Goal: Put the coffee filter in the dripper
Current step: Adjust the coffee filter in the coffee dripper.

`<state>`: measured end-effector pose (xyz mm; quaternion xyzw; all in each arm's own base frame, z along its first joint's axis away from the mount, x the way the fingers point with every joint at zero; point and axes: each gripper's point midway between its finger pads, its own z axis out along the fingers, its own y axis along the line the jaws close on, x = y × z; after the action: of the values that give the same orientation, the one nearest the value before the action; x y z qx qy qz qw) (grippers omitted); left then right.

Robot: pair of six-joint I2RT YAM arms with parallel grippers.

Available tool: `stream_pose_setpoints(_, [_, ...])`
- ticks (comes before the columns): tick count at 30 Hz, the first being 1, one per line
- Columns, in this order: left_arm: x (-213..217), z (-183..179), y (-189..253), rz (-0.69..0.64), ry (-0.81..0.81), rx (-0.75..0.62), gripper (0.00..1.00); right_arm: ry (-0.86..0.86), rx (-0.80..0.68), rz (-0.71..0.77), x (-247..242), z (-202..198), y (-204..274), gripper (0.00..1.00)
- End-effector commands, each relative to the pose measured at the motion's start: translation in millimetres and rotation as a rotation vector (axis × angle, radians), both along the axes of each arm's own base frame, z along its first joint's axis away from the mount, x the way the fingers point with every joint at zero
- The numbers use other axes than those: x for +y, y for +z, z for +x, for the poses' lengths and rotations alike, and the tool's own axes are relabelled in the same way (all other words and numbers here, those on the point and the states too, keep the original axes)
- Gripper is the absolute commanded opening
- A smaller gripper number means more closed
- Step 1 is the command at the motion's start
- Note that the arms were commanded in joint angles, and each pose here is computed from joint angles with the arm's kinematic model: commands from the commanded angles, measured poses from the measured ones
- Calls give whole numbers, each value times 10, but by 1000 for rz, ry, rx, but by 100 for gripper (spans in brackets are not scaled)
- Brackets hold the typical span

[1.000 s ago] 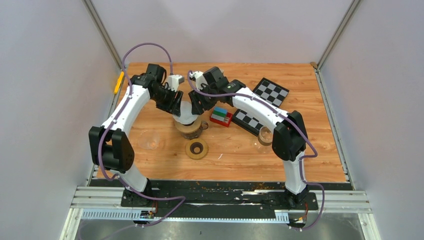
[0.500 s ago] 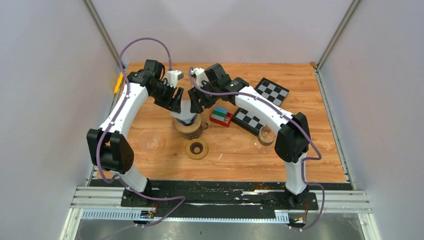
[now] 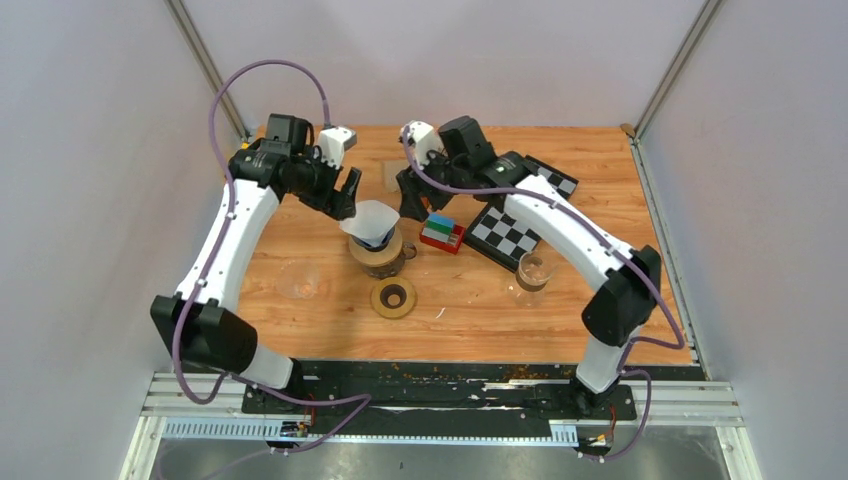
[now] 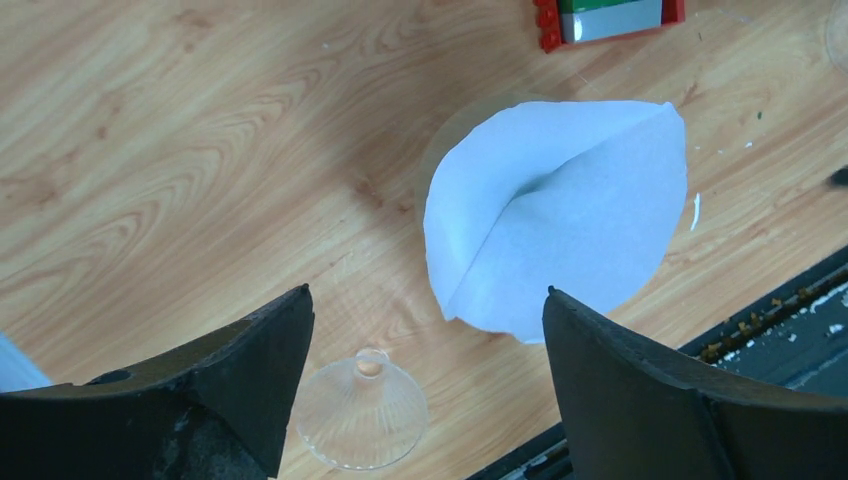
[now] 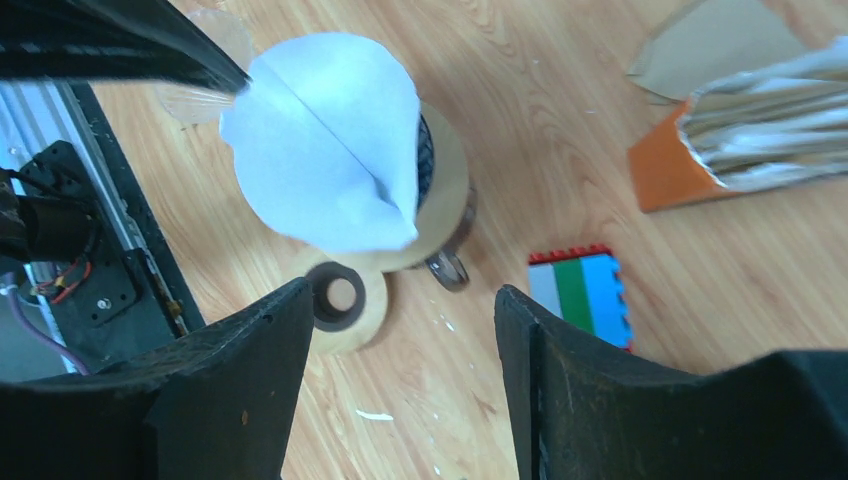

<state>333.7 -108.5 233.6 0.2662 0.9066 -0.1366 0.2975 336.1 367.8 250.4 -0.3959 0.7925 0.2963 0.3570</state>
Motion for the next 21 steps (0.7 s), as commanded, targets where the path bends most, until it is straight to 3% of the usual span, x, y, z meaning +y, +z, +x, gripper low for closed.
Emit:
stream_pose_setpoints(1, [122, -18, 400, 1, 32, -205, 96, -44, -110, -26, -561, 59, 271, 67])
stream_pose_setpoints(7, [168, -117, 527, -10, 52, -305, 100, -131, -100, -117, -1523, -38, 94, 66])
stream_pose_setpoints(13, [260, -200, 418, 37, 63, -274, 100, -242, -66, -267, -2423, -302, -209, 66])
stream_pose_setpoints(21, [383, -323, 367, 90, 77, -267, 100, -257, 34, -407, -2919, -644, -568, 63])
